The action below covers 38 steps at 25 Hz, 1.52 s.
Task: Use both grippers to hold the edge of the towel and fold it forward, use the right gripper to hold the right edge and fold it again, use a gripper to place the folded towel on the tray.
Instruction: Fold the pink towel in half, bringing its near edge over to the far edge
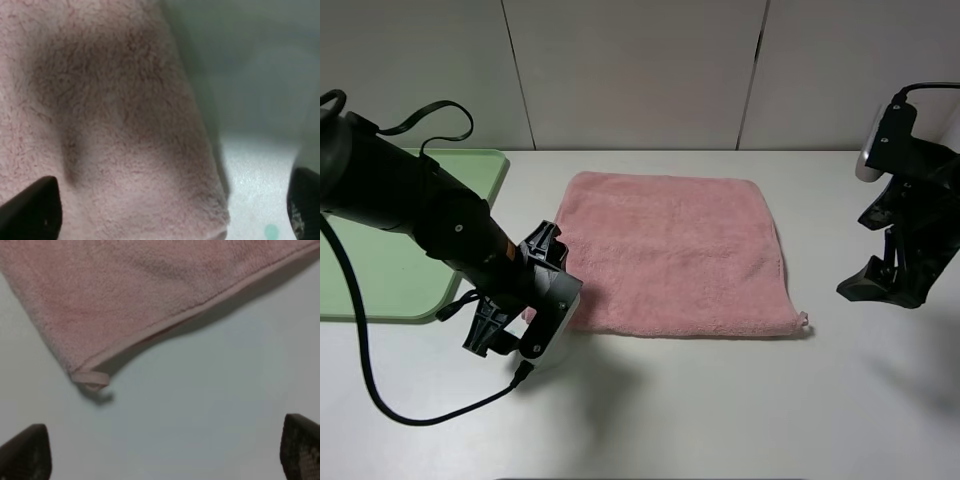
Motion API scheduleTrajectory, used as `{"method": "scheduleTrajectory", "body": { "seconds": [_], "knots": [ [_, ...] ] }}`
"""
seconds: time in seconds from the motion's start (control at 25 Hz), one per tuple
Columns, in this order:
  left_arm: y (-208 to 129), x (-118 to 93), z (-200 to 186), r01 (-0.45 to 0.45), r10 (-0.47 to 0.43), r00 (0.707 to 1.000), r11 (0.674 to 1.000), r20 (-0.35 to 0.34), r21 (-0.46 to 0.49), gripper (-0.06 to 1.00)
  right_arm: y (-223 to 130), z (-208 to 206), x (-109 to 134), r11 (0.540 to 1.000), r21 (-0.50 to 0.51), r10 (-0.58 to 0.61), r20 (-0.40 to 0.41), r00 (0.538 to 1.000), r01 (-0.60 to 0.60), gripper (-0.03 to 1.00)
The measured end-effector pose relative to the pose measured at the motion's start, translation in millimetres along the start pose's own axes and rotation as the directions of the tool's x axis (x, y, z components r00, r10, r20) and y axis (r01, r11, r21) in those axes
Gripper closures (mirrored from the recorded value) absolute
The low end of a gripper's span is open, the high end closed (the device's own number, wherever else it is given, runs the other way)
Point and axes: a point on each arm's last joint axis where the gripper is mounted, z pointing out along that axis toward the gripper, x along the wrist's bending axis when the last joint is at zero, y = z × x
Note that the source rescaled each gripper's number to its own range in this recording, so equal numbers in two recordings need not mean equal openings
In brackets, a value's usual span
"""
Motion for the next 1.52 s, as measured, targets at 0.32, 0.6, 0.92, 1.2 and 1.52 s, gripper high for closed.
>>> {"method": "scheduleTrajectory", "body": {
  "seconds": [0.32,0.6,0.92,1.2,1.52],
  "knots": [
    [0.0,0.0,0.0,-0.002,0.002,1.000,1.000,0.000,0.001,0.05,8.2,-0.3,1.6,0.992,-0.084,-0.092,-0.007,0.996,0.091,-0.03],
    [0.0,0.1,0.0,-0.002,0.002,1.000,1.000,-0.001,0.000,0.05,36.3,14.6,21.3,0.952,-0.136,-0.281,-0.041,0.959,0.273,-0.03],
    [-0.1,0.2,-0.1,-0.002,0.002,1.000,1.000,0.000,0.001,0.05,41.9,57.1,32.5,0.948,-0.096,-0.314,-0.136,0.940,0.303,-0.03],
    [-0.1,0.0,0.2,-0.002,0.002,1.000,1.000,0.003,0.001,0.05,34.1,85.6,32.4,0.957,-0.044,-0.291,-0.171,0.941,0.288,-0.03],
    [-0.1,0.1,0.2,-0.002,0.002,1.000,1.000,0.003,0.001,0.05,27.9,104.6,32.4,0.959,-0.006,-0.279,-0.183,0.943,0.283,-0.03]
  ]
}}
